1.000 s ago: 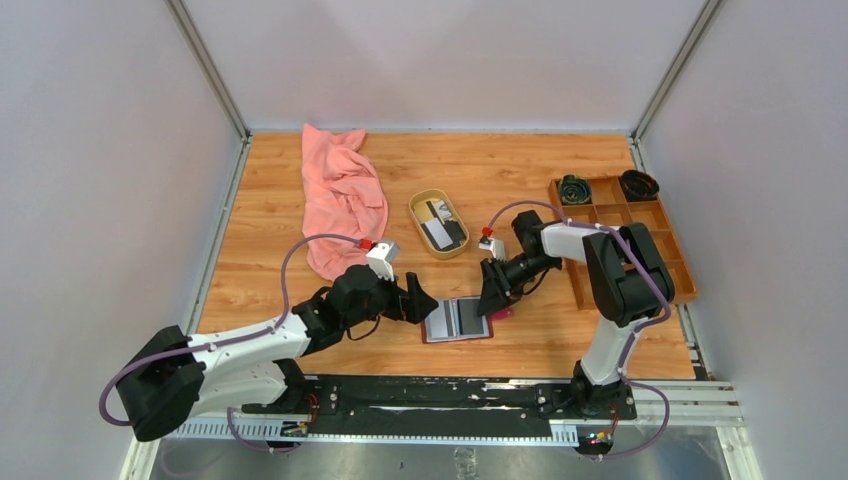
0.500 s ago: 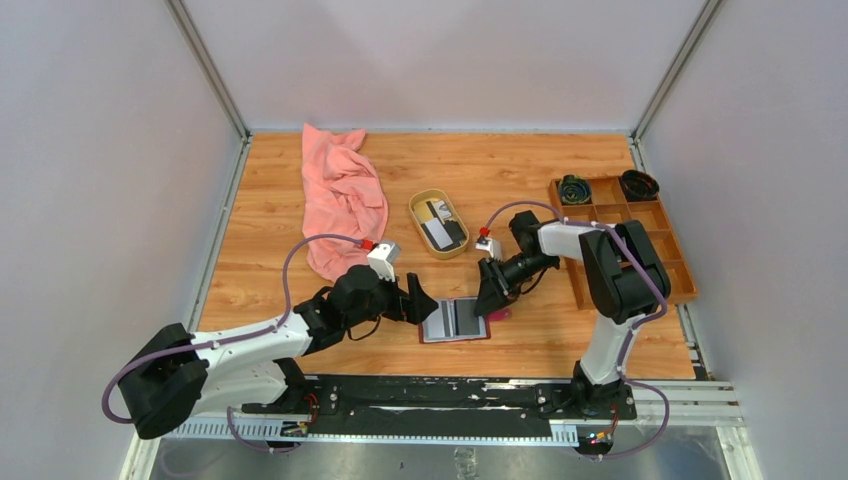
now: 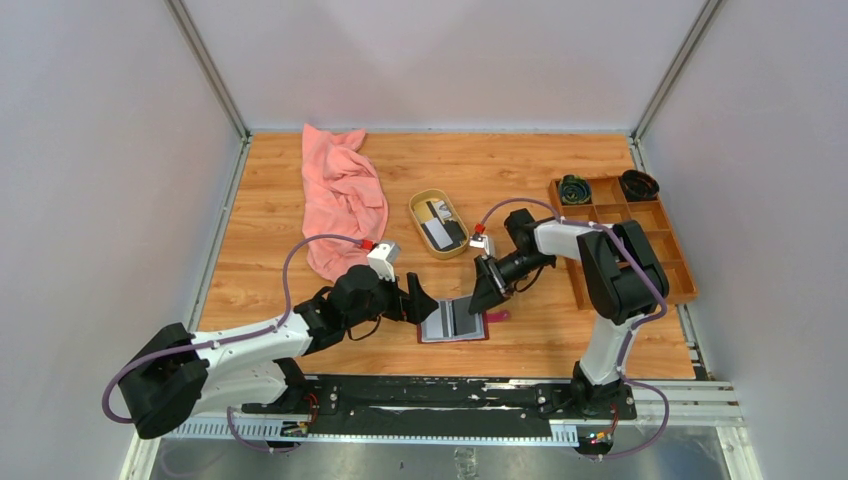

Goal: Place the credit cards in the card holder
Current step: Turn over the card slot in the card holder.

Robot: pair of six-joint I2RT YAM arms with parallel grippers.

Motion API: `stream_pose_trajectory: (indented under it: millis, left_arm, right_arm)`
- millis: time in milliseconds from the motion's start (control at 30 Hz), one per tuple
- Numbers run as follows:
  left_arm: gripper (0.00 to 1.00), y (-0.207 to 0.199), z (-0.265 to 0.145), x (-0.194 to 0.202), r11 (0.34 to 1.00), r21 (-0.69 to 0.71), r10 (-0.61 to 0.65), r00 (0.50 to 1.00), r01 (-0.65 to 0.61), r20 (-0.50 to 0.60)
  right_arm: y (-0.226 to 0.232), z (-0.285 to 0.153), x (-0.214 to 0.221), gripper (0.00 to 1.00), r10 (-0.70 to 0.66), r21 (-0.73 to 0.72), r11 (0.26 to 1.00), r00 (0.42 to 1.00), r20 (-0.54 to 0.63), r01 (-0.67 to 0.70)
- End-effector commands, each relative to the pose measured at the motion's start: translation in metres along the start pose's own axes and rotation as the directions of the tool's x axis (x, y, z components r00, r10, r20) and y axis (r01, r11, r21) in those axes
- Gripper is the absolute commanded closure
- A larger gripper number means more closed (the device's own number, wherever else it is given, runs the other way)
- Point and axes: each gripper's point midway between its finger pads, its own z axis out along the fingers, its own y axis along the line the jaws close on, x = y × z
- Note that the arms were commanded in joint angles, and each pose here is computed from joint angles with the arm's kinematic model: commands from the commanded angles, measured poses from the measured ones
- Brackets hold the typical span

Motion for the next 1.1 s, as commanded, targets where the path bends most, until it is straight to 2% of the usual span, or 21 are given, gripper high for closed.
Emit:
stream_pose_trajectory:
  millis: [0, 267, 600, 833, 1067]
  left_arm:
    - [0.03, -0.002, 0.003, -0.004, 1.0, 0.012, -0.004, 1.0, 0.004, 0.018]
    - [0.04, -0.006, 0.004, 0.001, 0.999, 0.034, -0.017, 1.0, 0.017, -0.003]
    - [0.15, -0.02, 0.017, 0.008, 0.988, 0.097, -0.113, 0.993, 0.117, -0.044]
    - [0.24, -0.015, 0.022, 0.014, 0.988, 0.072, -0.135, 0.989, 0.139, -0.058]
    - [0.25, -0.018, 0.026, 0.015, 0.984, 0.086, -0.153, 0.986, 0.158, -0.065]
  right_arm:
    - [0.015, 0.004, -0.002, 0.54, -0.005, -0.06, 0.998, 1.0, -0.014, 0.004]
    - [0.026, 0.006, -0.007, 0.55, -0.031, -0.098, 0.995, 0.999, -0.013, 0.03]
    - [0.037, 0.013, -0.006, 0.55, -0.06, -0.145, 0.988, 0.998, -0.032, 0.055]
    - [0.037, 0.013, -0.006, 0.6, -0.056, -0.156, 0.986, 0.998, -0.036, 0.05]
    - [0.038, 0.018, -0.004, 0.71, -0.058, -0.163, 0.985, 0.997, -0.06, 0.048]
